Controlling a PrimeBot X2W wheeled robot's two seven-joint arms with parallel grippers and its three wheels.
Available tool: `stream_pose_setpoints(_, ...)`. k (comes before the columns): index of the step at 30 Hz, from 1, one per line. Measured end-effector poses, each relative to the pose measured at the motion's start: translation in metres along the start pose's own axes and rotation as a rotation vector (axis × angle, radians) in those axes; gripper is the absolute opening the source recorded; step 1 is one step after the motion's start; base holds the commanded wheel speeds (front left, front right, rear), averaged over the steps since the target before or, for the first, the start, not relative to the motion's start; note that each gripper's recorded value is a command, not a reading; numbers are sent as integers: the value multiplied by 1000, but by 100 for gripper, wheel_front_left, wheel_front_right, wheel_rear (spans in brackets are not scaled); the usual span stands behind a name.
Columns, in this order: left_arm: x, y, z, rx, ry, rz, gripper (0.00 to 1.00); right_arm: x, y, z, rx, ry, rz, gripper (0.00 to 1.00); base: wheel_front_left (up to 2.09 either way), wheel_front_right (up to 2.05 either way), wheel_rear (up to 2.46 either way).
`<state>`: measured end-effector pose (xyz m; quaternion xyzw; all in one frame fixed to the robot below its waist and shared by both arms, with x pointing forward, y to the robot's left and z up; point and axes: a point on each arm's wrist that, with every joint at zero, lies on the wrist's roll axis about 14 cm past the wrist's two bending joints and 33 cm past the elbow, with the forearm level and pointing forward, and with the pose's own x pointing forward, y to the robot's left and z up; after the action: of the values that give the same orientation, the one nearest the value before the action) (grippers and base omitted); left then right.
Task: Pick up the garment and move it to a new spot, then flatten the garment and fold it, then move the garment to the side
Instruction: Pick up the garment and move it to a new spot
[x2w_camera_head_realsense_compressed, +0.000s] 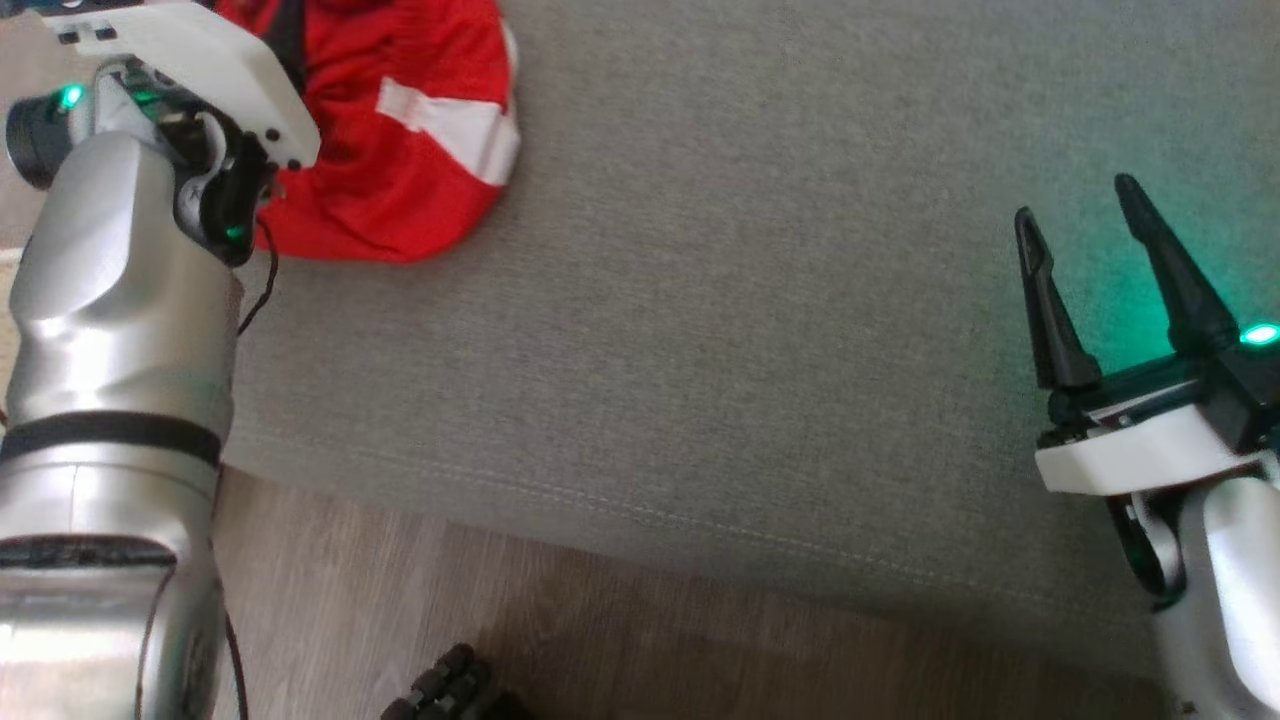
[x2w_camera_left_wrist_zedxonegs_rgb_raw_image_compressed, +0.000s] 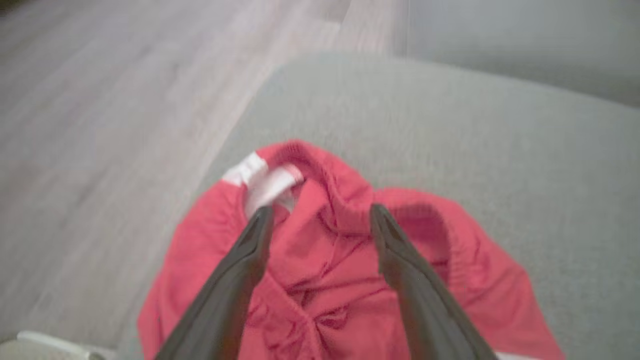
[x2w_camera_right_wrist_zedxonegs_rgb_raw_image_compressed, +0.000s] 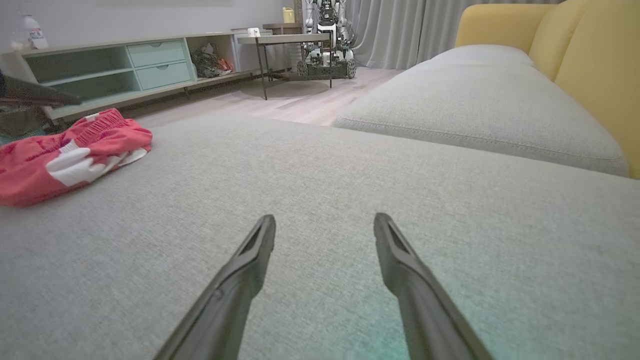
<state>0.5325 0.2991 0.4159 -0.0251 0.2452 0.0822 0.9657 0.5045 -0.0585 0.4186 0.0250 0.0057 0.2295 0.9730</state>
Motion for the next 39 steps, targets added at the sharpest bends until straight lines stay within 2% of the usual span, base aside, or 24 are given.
stream_pose_setpoints(1,0,0,0,0,0,0,100,0,0,0,0,0,0,100,0,0,0)
stream_pose_setpoints(7,22,2,-58,33,226,11,100,-2,-18,-19,-18,32,-25,100,0,0,0)
stream_pose_setpoints(15,48,0,-65,55,247,15,100,5,-33,-25,-25,21,-54,100,0,0,0)
stream_pose_setpoints(16,50,0,-65,58,236,14,4,5,-34,-26,-25,22,-57,100,0,0,0)
stream_pose_setpoints(17,51,-1,-63,61,217,11,0,5,-35,-26,-25,21,-60,100,0,0,0)
stream_pose_setpoints(23,49,-5,-34,135,-25,-15,0,4,-39,-16,-25,6,-84,100,0,0,0)
stream_pose_setpoints(27,42,-10,17,193,-195,-35,0,0,-40,0,-27,-20,-103,100,0,0,0)
stream_pose_setpoints(30,25,-30,82,227,-405,-85,0,-3,-40,15,-22,-48,-122,100,0,0,0)
stream_pose_setpoints(32,8,-44,107,258,-503,-122,0,-5,-39,27,-15,-69,-132,100,0,0,0)
stream_pose_setpoints(39,-43,-102,126,360,-659,-292,0,-23,-39,69,-3,-148,-180,100,0,0,0)
